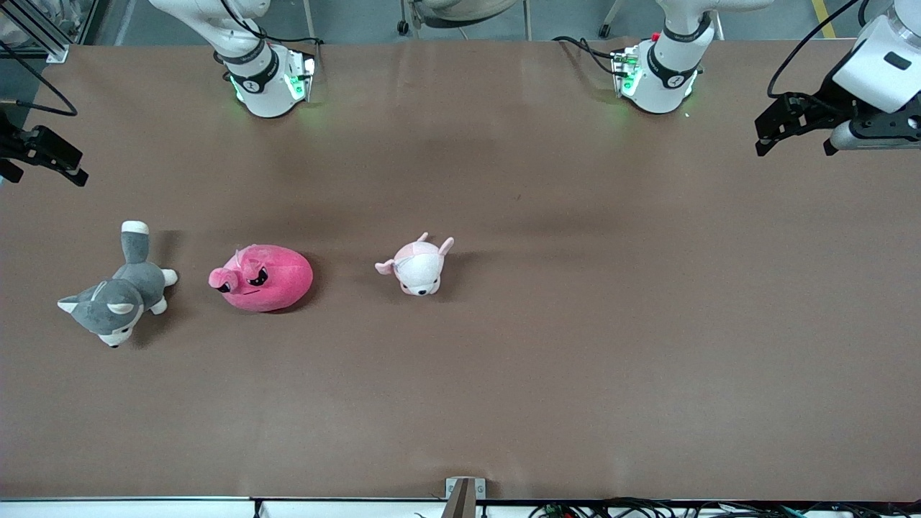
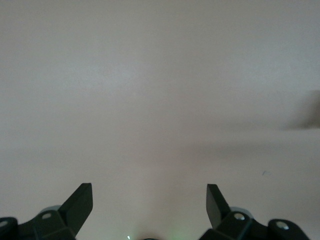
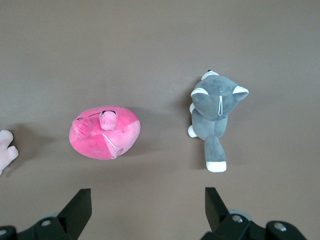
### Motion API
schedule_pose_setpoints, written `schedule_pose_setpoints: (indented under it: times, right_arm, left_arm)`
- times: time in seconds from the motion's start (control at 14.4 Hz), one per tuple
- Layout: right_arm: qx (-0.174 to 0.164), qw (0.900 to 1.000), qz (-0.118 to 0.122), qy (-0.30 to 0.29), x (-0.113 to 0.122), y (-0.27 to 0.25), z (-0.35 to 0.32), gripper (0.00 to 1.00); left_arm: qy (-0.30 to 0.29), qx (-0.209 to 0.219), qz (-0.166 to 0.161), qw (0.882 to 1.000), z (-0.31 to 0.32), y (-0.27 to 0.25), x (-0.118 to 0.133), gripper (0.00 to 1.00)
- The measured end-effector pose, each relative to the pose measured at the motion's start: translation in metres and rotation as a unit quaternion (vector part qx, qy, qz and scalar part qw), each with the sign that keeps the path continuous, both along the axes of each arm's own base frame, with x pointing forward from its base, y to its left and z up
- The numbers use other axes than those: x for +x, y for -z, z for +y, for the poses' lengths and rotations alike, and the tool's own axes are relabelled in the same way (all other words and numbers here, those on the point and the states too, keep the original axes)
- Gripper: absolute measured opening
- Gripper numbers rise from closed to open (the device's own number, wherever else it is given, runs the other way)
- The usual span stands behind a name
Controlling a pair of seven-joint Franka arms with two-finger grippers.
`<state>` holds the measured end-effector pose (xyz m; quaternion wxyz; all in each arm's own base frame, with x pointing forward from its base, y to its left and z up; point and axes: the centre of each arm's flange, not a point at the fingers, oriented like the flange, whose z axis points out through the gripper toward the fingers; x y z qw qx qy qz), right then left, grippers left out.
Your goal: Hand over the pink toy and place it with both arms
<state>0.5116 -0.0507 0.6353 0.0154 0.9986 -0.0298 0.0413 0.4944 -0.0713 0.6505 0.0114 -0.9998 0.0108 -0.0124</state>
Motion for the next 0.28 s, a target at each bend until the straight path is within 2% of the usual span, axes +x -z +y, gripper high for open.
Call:
schedule_pose_setpoints:
  times: [0.28]
  right_arm:
    - [0.000, 1.000, 0.000, 0.000, 0.0000, 0.0003, 0.0000, 1.00]
  left_arm:
    - [-0.001, 0.000, 0.002, 1.000, 0.0007, -0.0031, -0.0013, 1.00]
